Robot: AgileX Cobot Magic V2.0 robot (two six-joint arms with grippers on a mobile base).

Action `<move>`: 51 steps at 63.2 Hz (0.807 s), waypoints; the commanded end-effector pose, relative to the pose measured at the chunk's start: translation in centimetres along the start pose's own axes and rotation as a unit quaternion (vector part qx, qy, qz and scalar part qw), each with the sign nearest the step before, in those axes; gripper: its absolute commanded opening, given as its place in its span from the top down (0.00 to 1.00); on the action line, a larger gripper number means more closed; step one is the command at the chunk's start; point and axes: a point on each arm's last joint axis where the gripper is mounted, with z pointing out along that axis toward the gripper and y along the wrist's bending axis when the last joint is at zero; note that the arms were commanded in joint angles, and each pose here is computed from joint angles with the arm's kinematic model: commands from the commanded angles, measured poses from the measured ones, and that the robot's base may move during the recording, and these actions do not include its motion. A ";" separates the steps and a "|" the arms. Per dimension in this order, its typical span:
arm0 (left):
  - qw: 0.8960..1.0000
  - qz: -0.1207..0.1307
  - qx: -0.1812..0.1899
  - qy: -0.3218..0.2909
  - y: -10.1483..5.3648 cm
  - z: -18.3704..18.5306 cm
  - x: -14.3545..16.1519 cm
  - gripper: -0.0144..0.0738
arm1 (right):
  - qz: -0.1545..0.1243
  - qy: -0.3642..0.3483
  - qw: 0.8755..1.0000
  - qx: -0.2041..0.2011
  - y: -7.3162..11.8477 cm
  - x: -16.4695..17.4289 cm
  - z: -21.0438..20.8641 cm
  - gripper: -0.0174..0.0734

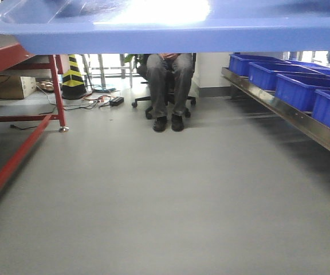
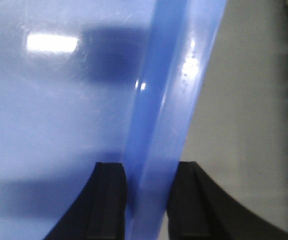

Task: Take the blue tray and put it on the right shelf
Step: 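Hold the tray raised while the base drives to the steel shelf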

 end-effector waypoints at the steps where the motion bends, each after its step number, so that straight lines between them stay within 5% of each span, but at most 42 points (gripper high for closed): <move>1: 0.999 0.012 0.048 0.013 -1.2 -2.6 1.1 0.89 | -0.008 -0.034 0.999 -0.026 0.1 -0.2 -2.2 0.78; 51: 0.999 0.012 0.049 0.013 -1.2 -2.6 1.1 0.89 | -0.008 -0.035 0.999 -0.026 0.1 -0.3 -2.2 0.78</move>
